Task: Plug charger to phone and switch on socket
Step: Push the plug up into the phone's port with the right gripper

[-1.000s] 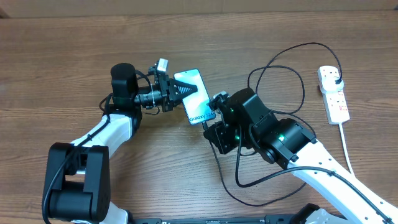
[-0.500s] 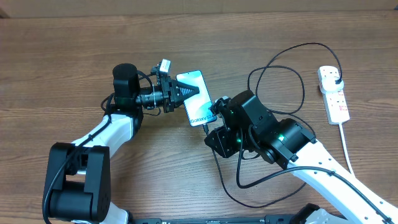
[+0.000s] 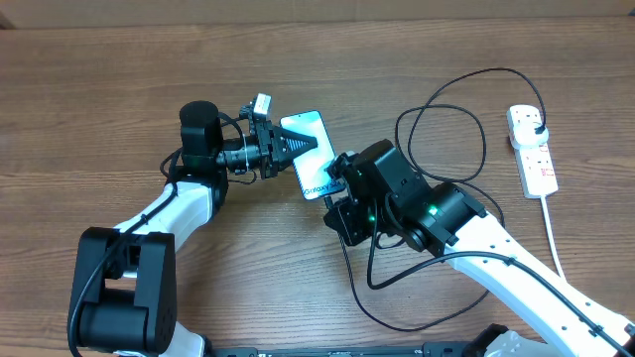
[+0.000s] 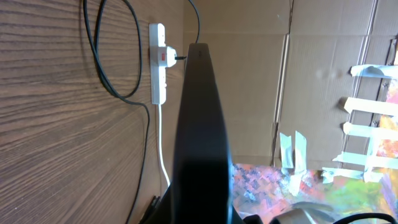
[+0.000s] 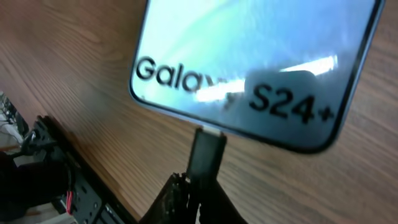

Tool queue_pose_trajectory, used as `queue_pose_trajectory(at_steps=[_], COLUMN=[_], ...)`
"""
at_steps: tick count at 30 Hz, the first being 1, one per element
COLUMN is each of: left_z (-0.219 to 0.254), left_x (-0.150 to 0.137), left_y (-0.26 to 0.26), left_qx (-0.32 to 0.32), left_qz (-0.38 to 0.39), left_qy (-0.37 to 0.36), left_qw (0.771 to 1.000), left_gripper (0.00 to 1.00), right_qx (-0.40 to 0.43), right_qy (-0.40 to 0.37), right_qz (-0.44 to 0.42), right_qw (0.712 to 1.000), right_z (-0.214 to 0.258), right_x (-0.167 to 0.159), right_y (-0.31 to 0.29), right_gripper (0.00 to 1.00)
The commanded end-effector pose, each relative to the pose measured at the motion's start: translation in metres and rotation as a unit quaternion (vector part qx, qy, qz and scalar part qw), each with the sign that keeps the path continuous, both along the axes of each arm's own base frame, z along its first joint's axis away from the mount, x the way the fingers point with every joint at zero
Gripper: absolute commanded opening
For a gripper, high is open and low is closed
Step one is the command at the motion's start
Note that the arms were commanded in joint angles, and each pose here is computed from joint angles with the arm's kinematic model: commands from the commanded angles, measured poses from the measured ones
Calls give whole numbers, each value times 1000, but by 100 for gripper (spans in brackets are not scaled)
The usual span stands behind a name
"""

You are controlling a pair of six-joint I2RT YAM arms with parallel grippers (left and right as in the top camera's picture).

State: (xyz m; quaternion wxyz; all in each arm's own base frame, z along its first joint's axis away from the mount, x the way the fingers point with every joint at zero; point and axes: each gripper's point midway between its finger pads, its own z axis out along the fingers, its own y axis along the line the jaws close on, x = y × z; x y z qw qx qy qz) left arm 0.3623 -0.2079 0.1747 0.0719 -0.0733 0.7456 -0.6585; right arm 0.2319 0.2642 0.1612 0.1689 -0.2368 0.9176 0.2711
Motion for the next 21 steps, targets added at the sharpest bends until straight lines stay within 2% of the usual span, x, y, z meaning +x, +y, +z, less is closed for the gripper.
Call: queue_pose_trajectory(at_steps=[1, 3, 7, 16, 21], left_z=[8, 9, 11, 14, 22], left_x=[-4, -7, -14, -32, -45], left_y=[-3, -4, -5, -21, -28], left_qx=[-3, -3, -7, -19, -33], left_qz=[-25, -35, -56, -103, -140], left_qy=[-39, -57, -82, -81, -114], left_qw=[999, 998, 995, 991, 983], left_gripper=[4, 4, 4, 4, 4], right_qx=[7, 11, 16, 44, 79], right_qy=[-9, -15, -22, -55, -74], right_qz=[-1, -1, -1, -1, -20], right_qw=[1000, 1000, 1000, 997, 994], right_z=[2, 4, 6, 19, 37], right_x=[5, 8, 10, 23, 35], right_y=[3, 5, 7, 18, 27], right_gripper=[8, 4, 4, 4, 4])
